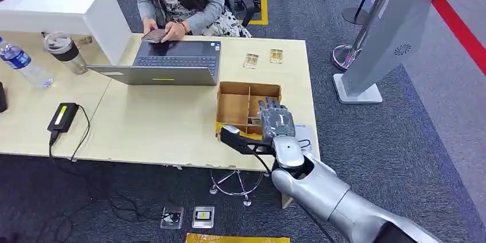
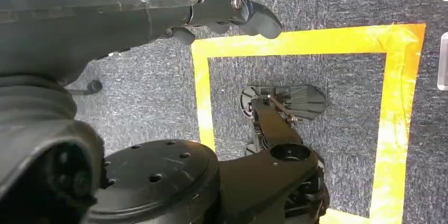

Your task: Pass the card to the sensor for recognition and then transmit it.

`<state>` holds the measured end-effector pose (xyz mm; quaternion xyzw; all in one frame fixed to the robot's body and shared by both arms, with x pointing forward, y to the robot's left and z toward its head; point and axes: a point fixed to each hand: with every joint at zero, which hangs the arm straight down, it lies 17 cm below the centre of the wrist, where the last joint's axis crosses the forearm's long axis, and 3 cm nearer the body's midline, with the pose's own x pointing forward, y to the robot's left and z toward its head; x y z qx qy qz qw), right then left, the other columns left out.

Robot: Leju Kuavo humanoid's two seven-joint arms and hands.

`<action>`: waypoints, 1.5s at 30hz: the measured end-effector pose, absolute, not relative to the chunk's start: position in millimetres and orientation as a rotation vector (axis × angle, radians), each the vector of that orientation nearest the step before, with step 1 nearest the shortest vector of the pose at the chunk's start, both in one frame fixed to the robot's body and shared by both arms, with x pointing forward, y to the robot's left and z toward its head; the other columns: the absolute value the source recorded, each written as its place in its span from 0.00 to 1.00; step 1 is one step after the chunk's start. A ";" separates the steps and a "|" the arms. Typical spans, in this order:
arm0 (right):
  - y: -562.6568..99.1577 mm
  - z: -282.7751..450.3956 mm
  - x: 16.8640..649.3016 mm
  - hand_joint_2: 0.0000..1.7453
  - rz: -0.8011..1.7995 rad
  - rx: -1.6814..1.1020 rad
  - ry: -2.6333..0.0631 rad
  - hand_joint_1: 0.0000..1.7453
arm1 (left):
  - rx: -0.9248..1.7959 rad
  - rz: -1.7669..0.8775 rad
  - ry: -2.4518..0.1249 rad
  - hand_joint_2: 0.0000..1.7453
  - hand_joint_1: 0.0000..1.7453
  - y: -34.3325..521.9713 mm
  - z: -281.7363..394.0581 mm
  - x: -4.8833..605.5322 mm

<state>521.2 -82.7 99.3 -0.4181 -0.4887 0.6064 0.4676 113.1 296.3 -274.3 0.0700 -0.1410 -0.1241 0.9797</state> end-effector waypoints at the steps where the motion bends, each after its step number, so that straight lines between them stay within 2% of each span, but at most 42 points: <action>1: -82.8 98.5 521.0 1.00 1.490 -1.025 -1.198 0.00 | 0.141 -0.250 -0.284 0.00 0.00 296.3 -274.3 113.0; 20: -82.2 93.2 520.8 1.00 1.497 -1.028 -1.183 0.00 | 0.141 -0.257 -0.285 0.00 0.00 296.2 -274.2 113.1; 21: -82.2 93.9 521.1 1.00 1.493 -1.029 -1.187 0.96 | 0.141 -0.257 -0.285 0.00 0.00 296.1 -274.2 113.2; 22: -82.2 95.3 521.7 1.00 1.485 -1.032 -1.195 1.00 | 0.141 -0.257 -0.285 0.00 0.00 296.1 -274.2 113.1; 29: -85.4 98.9 524.7 1.00 1.459 -1.034 -1.202 1.00 | 0.141 -0.261 -0.286 0.00 0.00 296.0 -274.2 113.2; 30: -85.8 99.1 525.0 1.00 1.457 -1.033 -1.201 0.00 | 0.141 -0.262 -0.286 0.00 0.00 296.0 -274.2 113.2; 45: -86.1 89.2 522.0 1.00 1.476 -1.007 -1.200 0.00 | 0.142 -0.268 -0.288 0.00 0.00 296.0 -274.0 114.4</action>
